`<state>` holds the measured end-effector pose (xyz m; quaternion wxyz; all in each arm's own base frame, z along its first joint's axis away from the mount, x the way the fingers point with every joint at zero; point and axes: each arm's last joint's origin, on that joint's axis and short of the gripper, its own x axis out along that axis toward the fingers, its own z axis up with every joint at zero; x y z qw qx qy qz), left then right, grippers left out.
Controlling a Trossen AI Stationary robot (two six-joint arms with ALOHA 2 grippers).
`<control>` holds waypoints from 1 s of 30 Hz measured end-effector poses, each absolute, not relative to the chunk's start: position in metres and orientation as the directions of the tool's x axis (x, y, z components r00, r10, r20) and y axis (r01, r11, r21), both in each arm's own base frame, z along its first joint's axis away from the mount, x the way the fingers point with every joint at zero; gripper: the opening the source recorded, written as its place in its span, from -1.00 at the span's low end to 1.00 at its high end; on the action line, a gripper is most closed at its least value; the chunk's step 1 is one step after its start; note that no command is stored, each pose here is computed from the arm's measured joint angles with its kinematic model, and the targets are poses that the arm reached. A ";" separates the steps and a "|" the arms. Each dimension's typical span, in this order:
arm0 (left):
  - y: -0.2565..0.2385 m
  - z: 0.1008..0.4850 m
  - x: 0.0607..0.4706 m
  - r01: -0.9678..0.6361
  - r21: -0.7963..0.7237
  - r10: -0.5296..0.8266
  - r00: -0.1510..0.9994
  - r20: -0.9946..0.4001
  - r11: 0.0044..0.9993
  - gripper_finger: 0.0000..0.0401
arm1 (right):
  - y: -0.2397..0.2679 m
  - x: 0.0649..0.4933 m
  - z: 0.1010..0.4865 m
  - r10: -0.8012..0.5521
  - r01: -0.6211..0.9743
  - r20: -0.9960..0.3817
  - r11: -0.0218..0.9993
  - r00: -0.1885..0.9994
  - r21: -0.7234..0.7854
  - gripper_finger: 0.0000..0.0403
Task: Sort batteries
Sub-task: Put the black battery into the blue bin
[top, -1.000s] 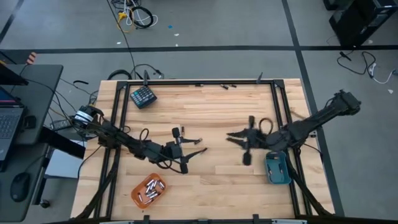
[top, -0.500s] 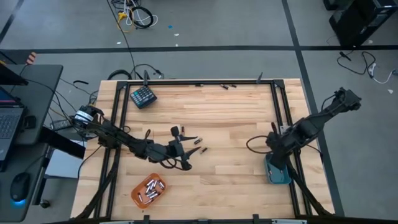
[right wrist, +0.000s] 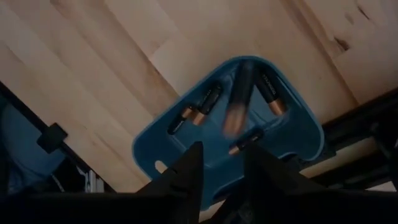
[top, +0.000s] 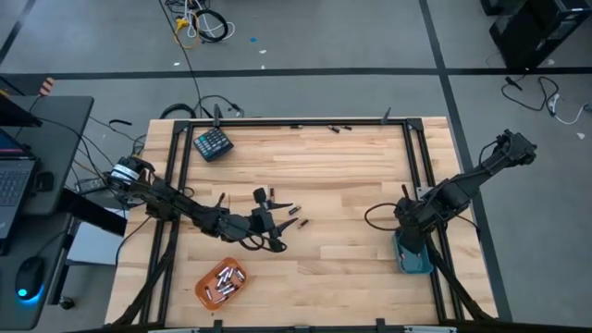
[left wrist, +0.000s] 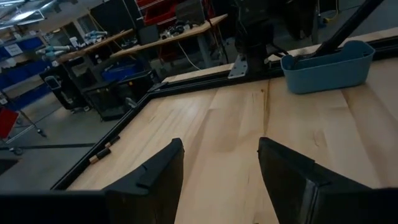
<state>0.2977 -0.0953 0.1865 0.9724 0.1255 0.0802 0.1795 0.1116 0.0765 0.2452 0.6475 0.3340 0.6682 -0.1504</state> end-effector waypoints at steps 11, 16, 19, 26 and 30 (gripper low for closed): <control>-0.069 0.178 0.304 -0.383 0.153 0.407 0.893 -0.190 0.911 0.01 | 0.090 0.157 0.279 0.296 0.176 -0.737 0.855 0.607 0.488 -0.49; -0.054 0.156 0.310 -0.334 0.061 0.336 0.888 -0.313 0.941 0.01 | 0.092 0.167 0.289 0.282 0.006 -0.632 0.911 0.721 0.413 -0.49; -0.054 0.142 0.313 -0.308 0.069 0.312 0.881 -0.355 0.949 0.01 | 0.090 0.168 0.290 0.240 -0.008 -0.623 0.936 0.744 0.352 -0.49; -0.053 0.108 0.316 -0.305 0.085 0.310 0.841 -0.444 0.948 0.01 | 0.090 0.169 0.291 0.207 -0.018 -0.610 0.953 0.765 0.302 -0.49; -0.048 0.092 0.318 -0.343 0.096 0.347 0.814 -0.465 0.934 0.01 | 0.090 0.169 0.292 0.204 -0.017 -0.602 0.954 0.772 0.301 -0.49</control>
